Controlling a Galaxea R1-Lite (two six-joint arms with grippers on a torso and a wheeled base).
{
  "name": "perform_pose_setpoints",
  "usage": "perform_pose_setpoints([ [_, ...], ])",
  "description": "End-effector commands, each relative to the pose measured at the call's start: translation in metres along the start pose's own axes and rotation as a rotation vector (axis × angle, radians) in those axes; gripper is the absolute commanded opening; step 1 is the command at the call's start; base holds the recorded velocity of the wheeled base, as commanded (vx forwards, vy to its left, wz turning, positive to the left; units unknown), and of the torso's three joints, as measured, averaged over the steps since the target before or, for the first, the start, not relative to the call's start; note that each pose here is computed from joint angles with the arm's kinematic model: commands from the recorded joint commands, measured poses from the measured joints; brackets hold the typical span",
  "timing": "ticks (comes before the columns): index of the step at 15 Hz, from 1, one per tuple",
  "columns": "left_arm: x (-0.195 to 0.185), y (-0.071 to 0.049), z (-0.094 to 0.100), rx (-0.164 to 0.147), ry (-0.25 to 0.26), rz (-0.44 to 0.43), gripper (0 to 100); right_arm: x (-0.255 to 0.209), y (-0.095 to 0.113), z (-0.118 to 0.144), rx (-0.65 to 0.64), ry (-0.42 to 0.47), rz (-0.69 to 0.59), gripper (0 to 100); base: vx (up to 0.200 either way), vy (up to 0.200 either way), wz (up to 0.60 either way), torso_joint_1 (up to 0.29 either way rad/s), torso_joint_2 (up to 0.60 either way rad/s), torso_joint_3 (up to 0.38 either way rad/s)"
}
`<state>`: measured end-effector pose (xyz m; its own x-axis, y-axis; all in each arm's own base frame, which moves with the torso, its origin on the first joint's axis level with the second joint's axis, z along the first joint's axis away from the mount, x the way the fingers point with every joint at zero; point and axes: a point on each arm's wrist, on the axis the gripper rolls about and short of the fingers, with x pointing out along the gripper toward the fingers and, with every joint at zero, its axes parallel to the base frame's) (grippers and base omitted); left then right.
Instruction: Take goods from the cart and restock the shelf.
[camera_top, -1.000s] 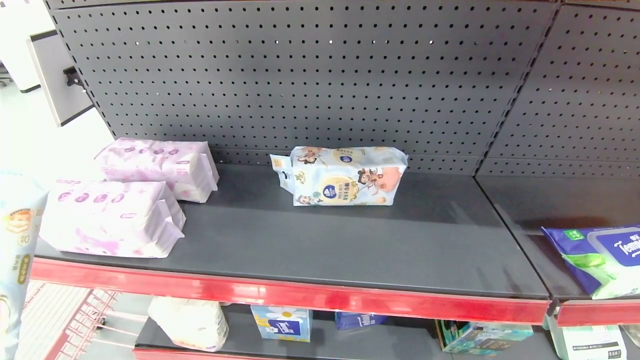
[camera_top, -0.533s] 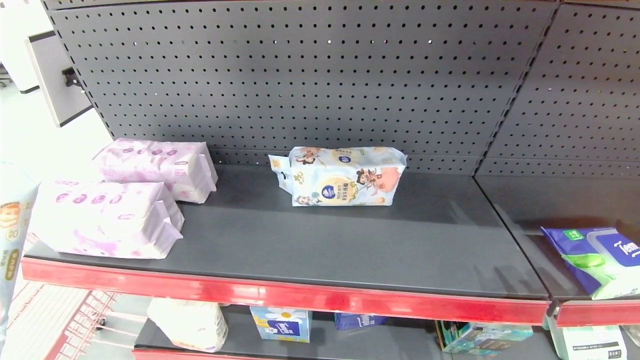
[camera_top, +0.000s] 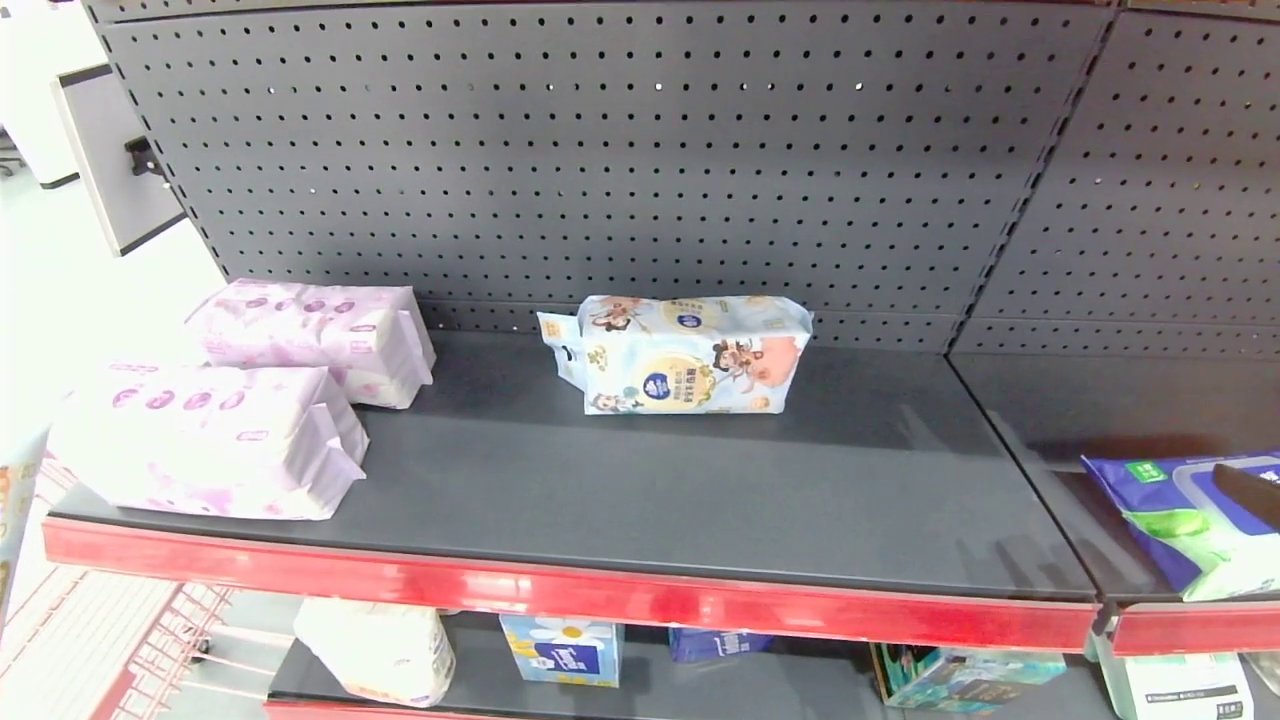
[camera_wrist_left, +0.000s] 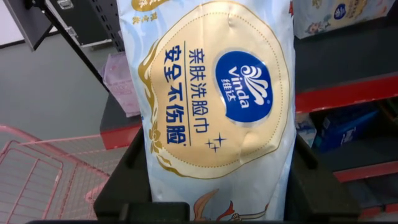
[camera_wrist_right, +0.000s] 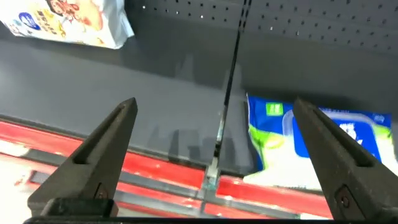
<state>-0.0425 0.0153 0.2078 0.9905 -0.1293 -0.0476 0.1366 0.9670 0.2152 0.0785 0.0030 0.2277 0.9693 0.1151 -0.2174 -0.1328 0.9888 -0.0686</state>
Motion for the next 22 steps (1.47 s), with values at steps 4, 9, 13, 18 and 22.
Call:
perform_pose_setpoints([
  [4, -0.003, 0.001, 0.001, -0.002, -0.019, -0.006, 0, 0.004, 0.001, -0.007, -0.02, 0.033, 0.012, 100, 0.05, 0.0, 0.0, -0.005, 0.0, 0.002],
  [9, -0.005, 0.0, 0.0, -0.002, -0.038, -0.067, 0, 0.029, -0.002, 0.006, -0.05, 0.084, 0.039, 100, 0.0, 0.0, 0.0, 0.0, 0.0, 0.0],
  [13, 0.002, 0.0, 0.004, 0.002, -0.02, -0.162, 0, 0.094, 0.006, 0.015, -0.169, 0.12, 0.315, 100, 0.0, 0.0, 0.0, 0.0, 0.0, 0.0],
  [18, 0.013, -0.001, 0.014, 0.003, 0.017, -0.192, 0, 0.197, 0.011, 0.027, -0.264, 0.045, 0.522, 100, 0.0, 0.0, 0.0, 0.0, 0.0, 0.0],
  [22, 0.014, 0.0, 0.017, 0.003, 0.015, -0.192, 0, 0.214, 0.027, 0.033, -0.263, 0.006, 0.683, 100, 0.0, 0.0, 0.0, 0.0, 0.0, 0.0],
])
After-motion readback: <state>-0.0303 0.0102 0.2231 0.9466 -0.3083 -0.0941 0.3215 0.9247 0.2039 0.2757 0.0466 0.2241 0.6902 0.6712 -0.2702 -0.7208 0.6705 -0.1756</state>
